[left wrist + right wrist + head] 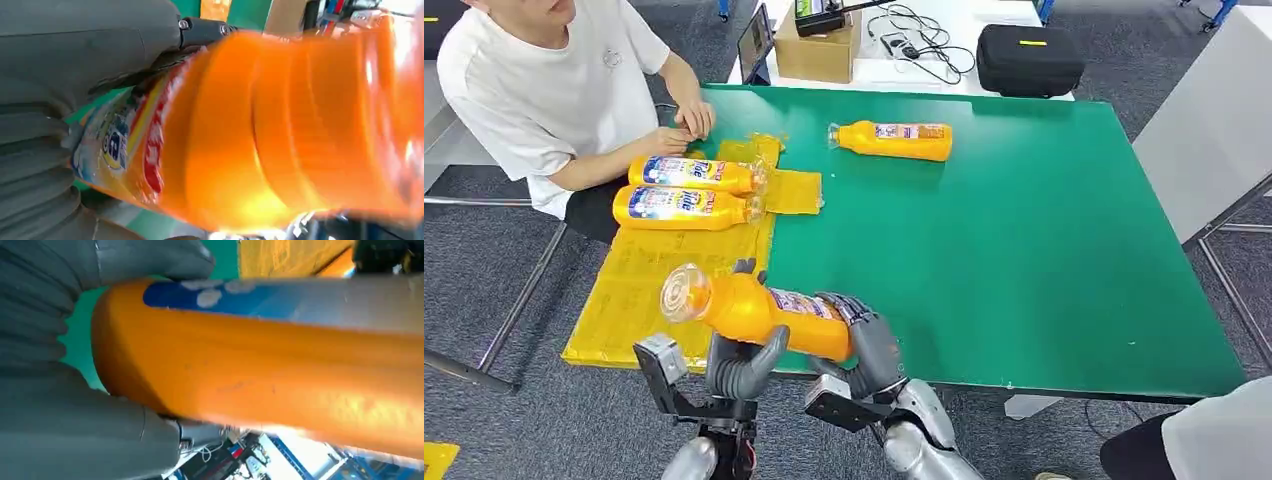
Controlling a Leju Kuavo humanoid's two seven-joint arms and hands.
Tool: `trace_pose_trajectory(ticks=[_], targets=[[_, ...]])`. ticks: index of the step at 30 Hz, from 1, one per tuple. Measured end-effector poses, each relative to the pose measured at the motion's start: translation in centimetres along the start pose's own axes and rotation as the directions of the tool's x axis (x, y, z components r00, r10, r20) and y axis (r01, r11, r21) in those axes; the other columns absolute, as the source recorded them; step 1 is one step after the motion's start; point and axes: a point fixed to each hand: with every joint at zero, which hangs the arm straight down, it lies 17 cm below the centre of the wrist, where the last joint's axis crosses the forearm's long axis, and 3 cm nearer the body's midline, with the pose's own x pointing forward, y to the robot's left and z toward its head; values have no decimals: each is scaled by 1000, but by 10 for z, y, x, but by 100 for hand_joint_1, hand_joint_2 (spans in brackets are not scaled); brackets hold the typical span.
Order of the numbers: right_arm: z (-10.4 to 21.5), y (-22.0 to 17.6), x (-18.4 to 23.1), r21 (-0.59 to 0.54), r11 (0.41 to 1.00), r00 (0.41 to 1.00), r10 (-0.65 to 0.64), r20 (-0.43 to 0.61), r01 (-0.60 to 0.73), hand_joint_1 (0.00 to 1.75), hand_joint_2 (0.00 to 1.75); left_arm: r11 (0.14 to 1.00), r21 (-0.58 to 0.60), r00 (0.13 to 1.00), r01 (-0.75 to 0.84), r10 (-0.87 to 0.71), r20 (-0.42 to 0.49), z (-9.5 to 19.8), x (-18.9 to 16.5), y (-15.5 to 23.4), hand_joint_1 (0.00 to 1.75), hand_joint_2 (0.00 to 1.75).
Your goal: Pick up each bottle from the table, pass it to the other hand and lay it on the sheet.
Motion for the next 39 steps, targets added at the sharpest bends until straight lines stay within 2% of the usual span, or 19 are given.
trace_pose_trajectory(ticks=[3, 12, 13, 14, 15, 17, 21, 23, 28, 29, 30, 31, 32, 33, 34, 39], targets=[[-1, 1, 1, 10, 1000, 1000, -5, 13, 5, 175, 175, 993, -60, 995, -97, 95, -23, 6, 2, -11, 0, 175], [-1, 3, 1, 18, 1000, 1000, -3, 24, 2, 175, 175, 989, -77, 992, -124, 121, -39, 9, 1, -11, 0, 175], [-2, 2, 3, 12, 1000, 999, 7, 35, -8, 175, 175, 987, -84, 990, -140, 136, -47, 9, 1, -11, 54, 175], [-3, 1, 4, 8, 1000, 999, 16, 43, -16, 175, 175, 985, -92, 989, -144, 139, -52, 9, 1, -11, 157, 175], [-4, 0, 5, 6, 1000, 999, 20, 46, -21, 175, 175, 986, -98, 990, -137, 132, -56, 8, -1, -10, 175, 175], [-4, -2, 3, 3, 1000, 999, 29, 42, -29, 175, 175, 991, -107, 995, -85, 78, -66, 6, -7, -9, 175, 175], [-2, -6, -2, -12, 996, 995, 93, 32, -93, 175, 175, 983, -102, 985, 152, -159, -67, 3, -30, -2, 175, 175], [-2, -8, -6, -13, 995, 995, 95, 21, -95, 175, 175, 978, -105, 980, 179, -187, -68, 2, -36, -3, 175, 175], [0, -11, -12, -12, 994, 994, 111, 10, -111, 159, 175, 972, -109, 974, 207, -215, -74, -1, -43, -2, 175, 175], [0, -11, -13, -12, 993, 994, 113, 6, -113, 148, 175, 970, -108, 972, 218, -226, -68, -1, -42, -2, 175, 175], [1, -12, -14, -12, 993, 994, 113, 0, -113, 49, 175, 967, -104, 969, 231, -238, -61, -1, -42, -2, 175, 175], [1, -11, -15, -10, 994, 994, 111, -4, -111, 0, 175, 964, -96, 966, 249, -254, -51, -2, -41, -2, 175, 175], [1, -10, -15, -6, 995, 995, 102, -9, -102, 5, 0, 963, -91, 964, 256, -261, -48, -2, -40, -2, 175, 175], [1, -10, -15, -4, 996, 996, 86, -12, -86, 33, 0, 963, -90, 965, 255, -260, -45, -3, -40, -3, 175, 175], [0, -8, -14, -1, 999, 999, 49, -19, -49, 2, 0, 966, -81, 967, 247, -251, -44, -3, -39, -3, 175, 175], [-5, -9, -7, -18, 1000, 1000, -6, -18, 6, 0, 0, 975, -71, 975, 209, -213, -56, -3, -41, -7, 175, 175]])
